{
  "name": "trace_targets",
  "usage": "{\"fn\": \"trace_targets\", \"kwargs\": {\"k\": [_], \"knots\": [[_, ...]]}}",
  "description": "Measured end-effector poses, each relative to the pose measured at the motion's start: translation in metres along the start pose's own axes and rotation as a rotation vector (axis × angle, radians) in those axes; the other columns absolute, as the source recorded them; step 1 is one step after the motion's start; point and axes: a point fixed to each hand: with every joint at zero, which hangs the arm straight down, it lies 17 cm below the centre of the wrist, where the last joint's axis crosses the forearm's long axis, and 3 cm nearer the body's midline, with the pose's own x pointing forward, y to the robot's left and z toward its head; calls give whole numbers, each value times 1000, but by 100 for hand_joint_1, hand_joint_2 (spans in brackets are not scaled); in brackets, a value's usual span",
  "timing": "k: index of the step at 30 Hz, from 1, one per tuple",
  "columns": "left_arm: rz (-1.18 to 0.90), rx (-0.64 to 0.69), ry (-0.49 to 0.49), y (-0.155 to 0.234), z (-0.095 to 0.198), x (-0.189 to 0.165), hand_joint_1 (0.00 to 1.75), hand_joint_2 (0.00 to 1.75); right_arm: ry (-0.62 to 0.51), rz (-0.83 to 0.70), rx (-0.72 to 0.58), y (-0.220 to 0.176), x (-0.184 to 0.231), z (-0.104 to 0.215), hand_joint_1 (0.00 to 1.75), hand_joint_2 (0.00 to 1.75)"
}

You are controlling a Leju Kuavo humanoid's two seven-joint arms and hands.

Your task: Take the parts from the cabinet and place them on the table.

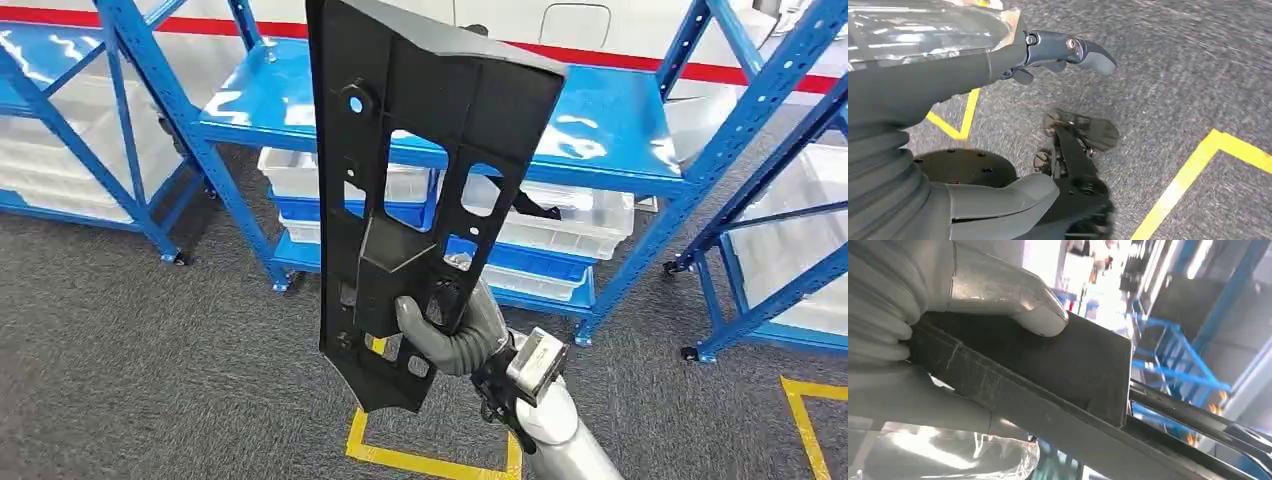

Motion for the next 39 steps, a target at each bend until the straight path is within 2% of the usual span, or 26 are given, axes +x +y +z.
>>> {"fn": "trace_targets", "kwargs": {"k": [10,27,39], "knots": [[7,9,0,6,-2,2,0,175,-16,-14,15,4,5,-7,175,175],[7,-35,-3,-5,1,-1,0,175,-4,-39,31,12,4,-2,175,175],[22,-56,-57,-11,1,15,0,175,-4,-79,92,30,7,-4,175,175]]}}
